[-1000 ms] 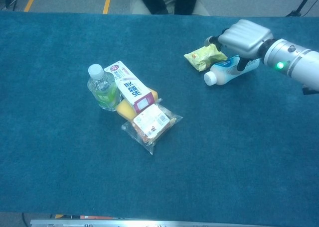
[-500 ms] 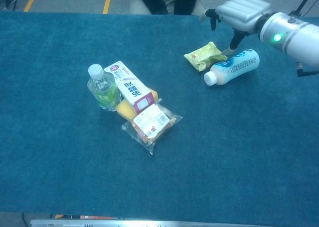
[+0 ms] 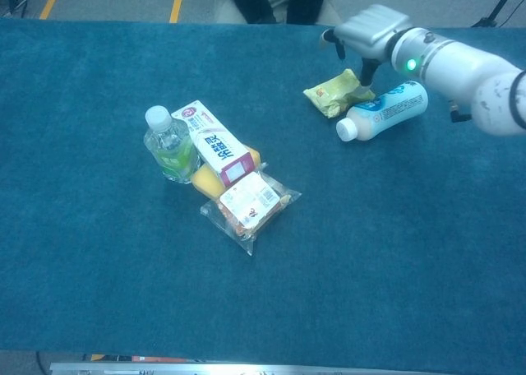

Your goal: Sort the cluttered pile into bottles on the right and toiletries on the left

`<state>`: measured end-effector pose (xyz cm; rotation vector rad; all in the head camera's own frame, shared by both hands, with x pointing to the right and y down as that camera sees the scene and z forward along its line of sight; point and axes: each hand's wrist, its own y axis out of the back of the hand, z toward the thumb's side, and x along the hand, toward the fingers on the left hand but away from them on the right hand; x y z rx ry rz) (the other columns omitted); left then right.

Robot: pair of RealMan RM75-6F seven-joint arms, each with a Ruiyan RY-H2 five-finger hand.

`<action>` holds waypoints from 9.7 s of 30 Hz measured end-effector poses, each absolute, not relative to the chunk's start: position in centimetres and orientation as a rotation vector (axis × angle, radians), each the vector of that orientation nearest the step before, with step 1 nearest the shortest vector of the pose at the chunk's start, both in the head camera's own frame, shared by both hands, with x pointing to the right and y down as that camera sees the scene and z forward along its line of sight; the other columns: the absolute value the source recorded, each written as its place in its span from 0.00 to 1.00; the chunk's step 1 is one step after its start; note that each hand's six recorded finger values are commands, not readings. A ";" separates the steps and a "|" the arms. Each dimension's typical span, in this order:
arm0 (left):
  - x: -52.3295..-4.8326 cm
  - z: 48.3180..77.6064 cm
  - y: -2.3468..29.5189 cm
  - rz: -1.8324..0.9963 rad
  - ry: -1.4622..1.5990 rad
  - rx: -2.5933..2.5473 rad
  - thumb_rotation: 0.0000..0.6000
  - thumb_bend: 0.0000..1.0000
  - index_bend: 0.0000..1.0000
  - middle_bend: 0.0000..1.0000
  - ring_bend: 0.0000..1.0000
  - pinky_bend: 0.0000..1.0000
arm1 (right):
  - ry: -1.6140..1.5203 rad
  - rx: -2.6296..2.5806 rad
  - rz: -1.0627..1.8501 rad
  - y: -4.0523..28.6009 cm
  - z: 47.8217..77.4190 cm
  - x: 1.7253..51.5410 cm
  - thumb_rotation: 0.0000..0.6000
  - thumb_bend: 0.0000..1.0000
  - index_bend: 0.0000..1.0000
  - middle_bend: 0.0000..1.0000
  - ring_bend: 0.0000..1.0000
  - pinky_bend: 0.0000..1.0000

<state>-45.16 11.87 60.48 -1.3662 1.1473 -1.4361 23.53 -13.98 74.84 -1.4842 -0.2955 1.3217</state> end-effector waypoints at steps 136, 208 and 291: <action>-43.8 60.6 9.7 -1.378 1.068 -1.448 1.00 0.37 0.33 0.35 0.29 0.24 | -0.250 -1.848 0.830 -0.4 66.1 21.3 1.00 0.00 0.21 0.35 0.29 0.47; -44.1 59.1 10.0 -1.465 0.970 -1.607 1.00 0.37 0.17 0.22 0.19 0.20 | -0.349 -2.218 0.826 -3.6 72.4 2.1 1.00 0.00 0.14 0.27 0.17 0.26; -44.6 59.1 10.5 -1.487 0.977 -1.615 1.00 0.37 0.17 0.23 0.19 0.19 | -0.694 -2.203 0.725 -9.3 68.2 5.5 1.00 0.28 0.57 0.53 0.55 0.71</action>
